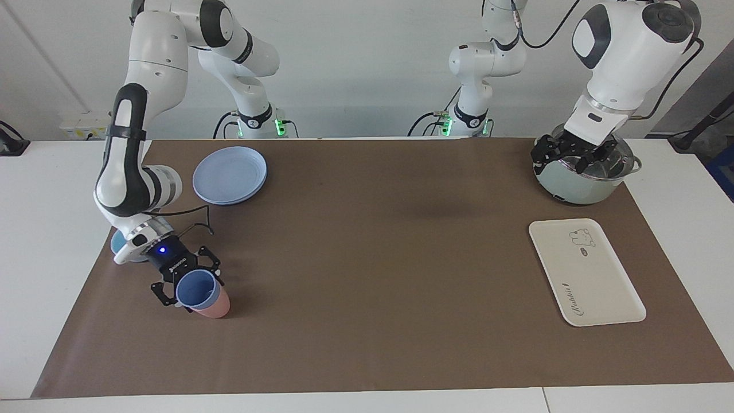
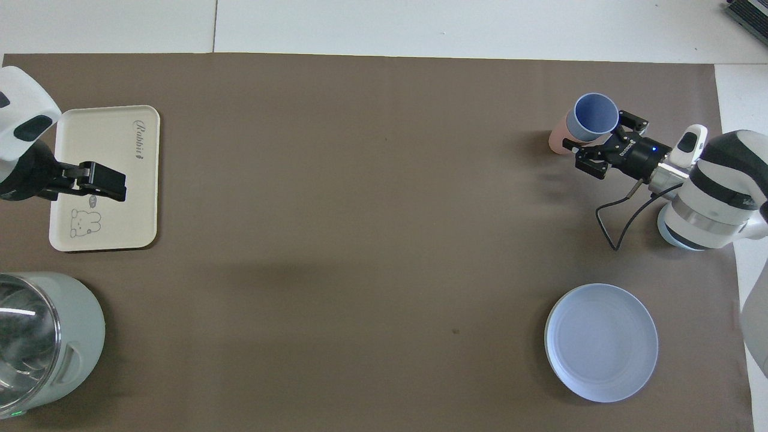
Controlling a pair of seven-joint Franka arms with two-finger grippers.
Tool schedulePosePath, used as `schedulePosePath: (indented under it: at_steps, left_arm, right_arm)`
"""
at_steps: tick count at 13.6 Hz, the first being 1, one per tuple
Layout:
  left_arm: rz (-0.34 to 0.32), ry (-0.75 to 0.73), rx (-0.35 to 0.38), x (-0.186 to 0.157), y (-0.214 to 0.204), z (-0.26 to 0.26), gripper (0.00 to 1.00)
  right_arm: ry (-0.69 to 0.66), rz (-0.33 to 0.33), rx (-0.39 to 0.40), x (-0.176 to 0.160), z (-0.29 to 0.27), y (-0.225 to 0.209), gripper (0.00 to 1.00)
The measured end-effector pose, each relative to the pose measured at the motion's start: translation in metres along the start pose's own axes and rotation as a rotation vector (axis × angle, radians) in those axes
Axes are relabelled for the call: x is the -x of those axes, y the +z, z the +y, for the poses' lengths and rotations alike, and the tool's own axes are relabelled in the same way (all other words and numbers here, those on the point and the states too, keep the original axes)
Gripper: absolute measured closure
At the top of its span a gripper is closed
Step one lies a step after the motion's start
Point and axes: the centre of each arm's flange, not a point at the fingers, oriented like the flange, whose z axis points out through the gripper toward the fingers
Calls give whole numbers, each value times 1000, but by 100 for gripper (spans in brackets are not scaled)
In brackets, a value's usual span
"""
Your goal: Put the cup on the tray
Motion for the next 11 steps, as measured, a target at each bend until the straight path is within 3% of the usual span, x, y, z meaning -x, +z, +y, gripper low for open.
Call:
schedulePosePath:
  at_steps: [6,9,11]
  left_arm:
    - [2,29,0,1,-1,15,0]
    - [7,50,2,1,-1,28,0]
    - [20,47,44,0,0,43,0]
  right_arm:
    - [-31,-11,23,-18,-6,9,18]
    - [-96,-107,57,-76,-22,3,18]
    - [-142,-169,48,-118,-37,-4,18]
